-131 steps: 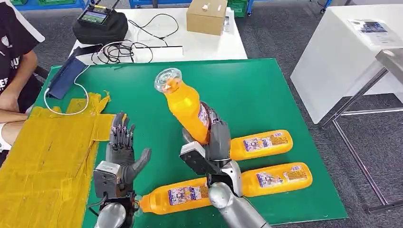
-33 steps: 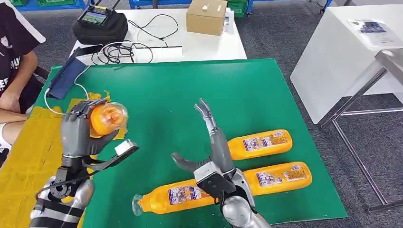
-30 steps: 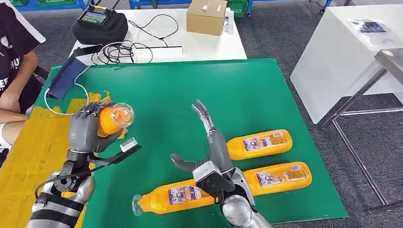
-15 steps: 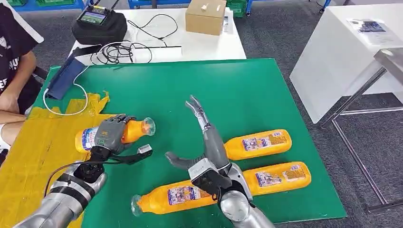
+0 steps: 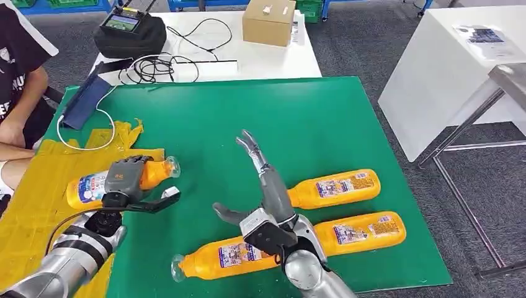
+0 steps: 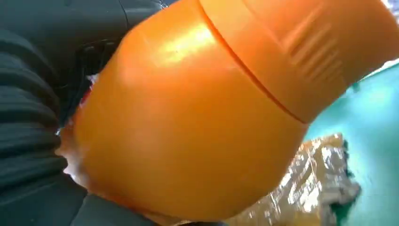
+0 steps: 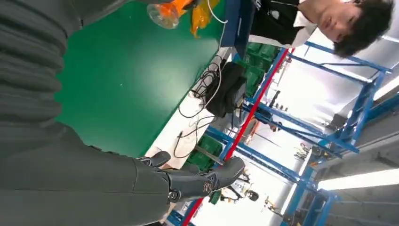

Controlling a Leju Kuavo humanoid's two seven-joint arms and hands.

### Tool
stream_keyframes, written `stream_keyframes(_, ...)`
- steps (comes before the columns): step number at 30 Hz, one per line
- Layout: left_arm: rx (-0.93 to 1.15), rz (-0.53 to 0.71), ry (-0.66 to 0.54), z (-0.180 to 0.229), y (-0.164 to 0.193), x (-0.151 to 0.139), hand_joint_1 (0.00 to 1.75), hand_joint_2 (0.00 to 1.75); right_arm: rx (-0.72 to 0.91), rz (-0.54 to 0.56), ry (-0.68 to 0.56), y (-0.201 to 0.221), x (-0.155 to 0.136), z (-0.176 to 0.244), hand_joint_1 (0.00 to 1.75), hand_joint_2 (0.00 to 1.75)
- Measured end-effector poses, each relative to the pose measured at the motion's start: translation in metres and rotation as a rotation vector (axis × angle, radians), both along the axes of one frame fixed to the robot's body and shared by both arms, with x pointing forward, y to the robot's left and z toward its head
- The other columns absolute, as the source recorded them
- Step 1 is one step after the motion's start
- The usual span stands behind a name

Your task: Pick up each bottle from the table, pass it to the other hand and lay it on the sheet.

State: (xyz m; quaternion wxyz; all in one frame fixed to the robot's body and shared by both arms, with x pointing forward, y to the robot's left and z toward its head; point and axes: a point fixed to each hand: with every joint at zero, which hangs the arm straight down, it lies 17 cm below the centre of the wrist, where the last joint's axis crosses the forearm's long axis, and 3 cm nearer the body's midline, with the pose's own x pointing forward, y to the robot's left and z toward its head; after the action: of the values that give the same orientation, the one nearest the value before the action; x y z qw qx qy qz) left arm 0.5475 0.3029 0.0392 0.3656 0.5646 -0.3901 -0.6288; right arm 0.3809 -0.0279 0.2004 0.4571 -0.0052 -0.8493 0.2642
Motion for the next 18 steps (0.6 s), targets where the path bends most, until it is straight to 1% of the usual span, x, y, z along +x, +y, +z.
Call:
stream_keyframes(1,0.005,0.010,0.006,-0.002,0.002,-0.001,1.75,1.75,-0.004,0.001,0.001,0.001,0.000,-0.001,0.00,1.75)
stream_keyframes(2,0.011,0.020,0.011,-0.003,0.005,-0.001,1.68,1.75,-0.009,0.003,0.002,0.002,0.000,-0.002,0.00,1.75)
stream_keyframes(6,0.023,0.032,0.036,-0.009,0.011,-0.002,1.68,1.75,-0.025,0.005,0.006,0.004,0.001,-0.006,0.00,1.75)
stream_keyframes(7,0.025,0.034,0.040,-0.010,0.012,-0.002,1.48,1.75,-0.026,0.006,0.006,0.004,0.001,-0.006,0.00,1.75)
stream_keyframes(8,0.027,0.035,0.044,-0.010,0.012,-0.002,1.08,1.75,-0.028,0.006,0.007,0.004,0.001,-0.007,0.00,1.75)
stream_keyframes(10,0.031,0.038,0.048,-0.010,0.014,-0.001,0.00,1.75,-0.031,0.007,0.009,0.005,0.002,-0.008,0.00,1.75)
stream_keyframes(14,0.032,0.034,0.077,-0.014,0.015,-0.001,0.00,1.75,-0.039,0.007,0.013,0.005,0.003,-0.010,0.00,1.75)
stream_keyframes(18,-0.028,0.009,0.116,-0.019,0.010,-0.002,0.00,1.75,-0.048,0.008,0.016,0.006,0.003,-0.013,0.00,1.75)
